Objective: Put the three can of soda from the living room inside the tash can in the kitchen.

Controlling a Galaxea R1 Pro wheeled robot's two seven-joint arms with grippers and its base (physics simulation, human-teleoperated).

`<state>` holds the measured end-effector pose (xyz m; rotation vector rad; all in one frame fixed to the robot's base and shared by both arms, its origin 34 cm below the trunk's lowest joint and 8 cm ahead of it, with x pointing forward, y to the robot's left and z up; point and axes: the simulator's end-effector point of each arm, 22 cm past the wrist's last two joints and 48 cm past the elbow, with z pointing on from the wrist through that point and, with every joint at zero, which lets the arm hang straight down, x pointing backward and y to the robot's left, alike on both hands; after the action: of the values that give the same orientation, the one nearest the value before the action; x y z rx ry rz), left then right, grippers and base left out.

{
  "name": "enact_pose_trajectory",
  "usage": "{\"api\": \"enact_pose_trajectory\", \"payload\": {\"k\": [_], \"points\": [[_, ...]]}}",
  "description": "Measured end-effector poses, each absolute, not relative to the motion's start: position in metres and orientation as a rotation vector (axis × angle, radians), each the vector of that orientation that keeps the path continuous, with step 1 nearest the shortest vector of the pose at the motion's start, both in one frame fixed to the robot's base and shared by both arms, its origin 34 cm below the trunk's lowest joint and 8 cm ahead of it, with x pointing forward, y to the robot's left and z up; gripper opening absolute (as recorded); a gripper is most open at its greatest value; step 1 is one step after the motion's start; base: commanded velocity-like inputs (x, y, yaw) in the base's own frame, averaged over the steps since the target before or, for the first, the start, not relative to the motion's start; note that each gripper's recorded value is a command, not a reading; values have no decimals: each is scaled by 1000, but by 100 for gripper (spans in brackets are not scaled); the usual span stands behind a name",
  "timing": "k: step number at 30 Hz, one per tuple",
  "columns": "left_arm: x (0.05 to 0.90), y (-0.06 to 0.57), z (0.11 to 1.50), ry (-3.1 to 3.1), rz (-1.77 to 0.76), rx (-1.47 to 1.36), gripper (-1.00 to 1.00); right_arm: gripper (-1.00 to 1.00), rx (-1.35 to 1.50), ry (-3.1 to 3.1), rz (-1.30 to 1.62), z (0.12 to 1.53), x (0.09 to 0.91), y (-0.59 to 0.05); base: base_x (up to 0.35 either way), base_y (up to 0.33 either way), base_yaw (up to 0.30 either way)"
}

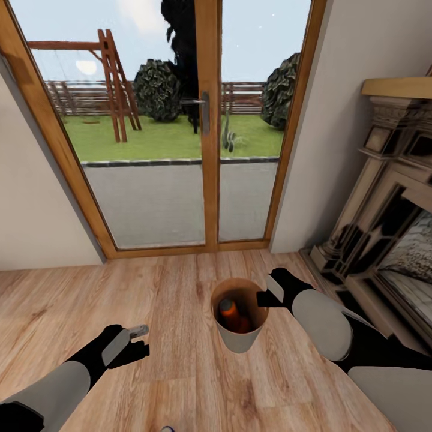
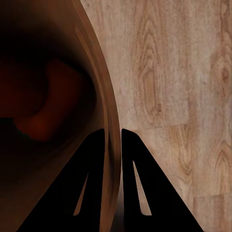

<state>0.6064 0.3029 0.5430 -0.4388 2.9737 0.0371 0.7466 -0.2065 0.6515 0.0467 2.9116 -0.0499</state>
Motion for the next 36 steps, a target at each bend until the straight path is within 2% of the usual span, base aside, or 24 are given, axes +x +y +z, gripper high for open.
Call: {"api": "enact_pose_trajectory", "payload": {"k": [23,26,30,36], "points": [[604,293,511,2978,19,-430,100,-100,31,2961,-38,622,737,-201,0,0,-1],[603,287,505,2982,16,-414,100,-100,-5,3049,-27,650,741,-196,0,0,0],[601,285,497,2986,24,-386,100,-100,44,3037,94,693,771,-179,0,0,0],[600,284,485,2989,26,-373,100,-100,-46,2912,46,778,833,-173,0,0,0]]}}
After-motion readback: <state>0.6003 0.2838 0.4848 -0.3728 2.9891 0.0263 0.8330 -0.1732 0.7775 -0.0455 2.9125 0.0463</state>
